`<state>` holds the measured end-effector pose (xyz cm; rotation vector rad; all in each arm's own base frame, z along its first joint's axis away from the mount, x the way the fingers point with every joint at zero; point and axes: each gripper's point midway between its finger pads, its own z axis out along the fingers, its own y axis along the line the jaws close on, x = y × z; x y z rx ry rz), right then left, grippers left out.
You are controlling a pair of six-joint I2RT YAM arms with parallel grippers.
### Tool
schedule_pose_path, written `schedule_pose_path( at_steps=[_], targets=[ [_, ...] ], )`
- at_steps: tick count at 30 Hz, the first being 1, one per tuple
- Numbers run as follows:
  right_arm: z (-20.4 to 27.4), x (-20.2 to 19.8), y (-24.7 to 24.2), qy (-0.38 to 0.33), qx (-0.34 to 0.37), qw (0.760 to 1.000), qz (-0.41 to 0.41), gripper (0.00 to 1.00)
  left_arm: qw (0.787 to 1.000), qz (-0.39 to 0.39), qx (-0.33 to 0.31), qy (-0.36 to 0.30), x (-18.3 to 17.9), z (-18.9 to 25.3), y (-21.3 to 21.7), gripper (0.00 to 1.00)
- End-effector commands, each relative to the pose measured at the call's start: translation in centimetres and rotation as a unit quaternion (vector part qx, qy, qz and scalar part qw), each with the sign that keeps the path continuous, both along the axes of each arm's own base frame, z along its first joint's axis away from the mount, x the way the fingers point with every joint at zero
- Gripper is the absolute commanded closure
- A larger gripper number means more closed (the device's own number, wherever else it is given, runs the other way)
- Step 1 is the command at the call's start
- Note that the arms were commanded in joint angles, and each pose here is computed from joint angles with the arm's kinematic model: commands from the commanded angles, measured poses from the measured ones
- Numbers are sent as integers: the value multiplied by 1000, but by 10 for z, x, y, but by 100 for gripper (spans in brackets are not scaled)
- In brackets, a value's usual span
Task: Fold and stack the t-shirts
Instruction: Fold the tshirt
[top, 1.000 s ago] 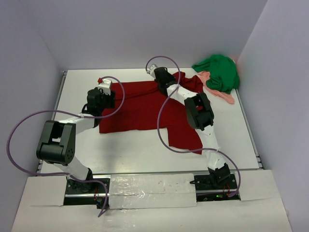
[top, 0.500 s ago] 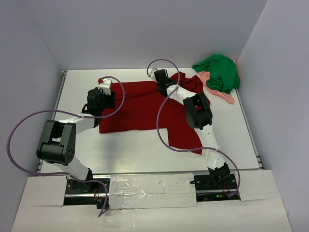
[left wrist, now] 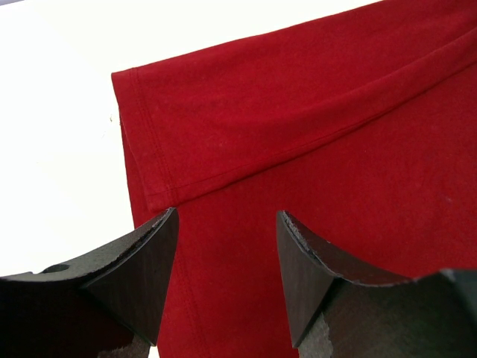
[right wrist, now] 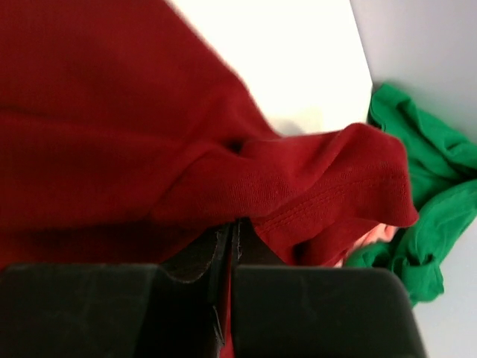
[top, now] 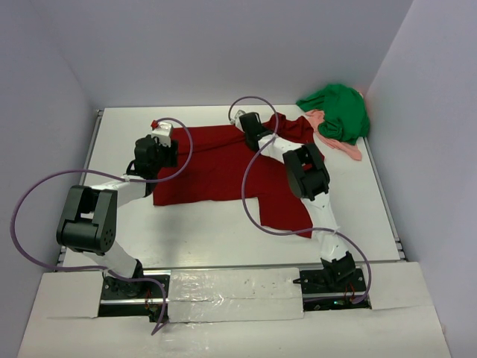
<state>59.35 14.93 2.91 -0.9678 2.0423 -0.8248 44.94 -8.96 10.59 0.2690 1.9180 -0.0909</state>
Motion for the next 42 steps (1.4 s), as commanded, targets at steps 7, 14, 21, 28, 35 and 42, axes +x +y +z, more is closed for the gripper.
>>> schedule_pose_path(
  at_steps=[7,14,21,28,35,42],
  targets=[
    [82,-23,16,-64,12,998,8,100,1000,-7,-3,-28,11,21,-6,36],
    [83,-47,38,-46,13,998,27,100,1000,-8,-2,-28,10,20,-7,36],
    [68,-76,67,-6,17,999,50,100,1000,-10,-1,-30,8,21,-7,36],
    [45,-102,85,39,25,997,64,100,999,-10,0,-31,8,22,-6,36],
    [41,-119,98,67,29,995,73,100,999,-10,2,-30,7,21,-6,36],
    [54,-94,75,14,-2,999,41,100,999,-11,3,-31,6,22,-6,36]
  ],
)
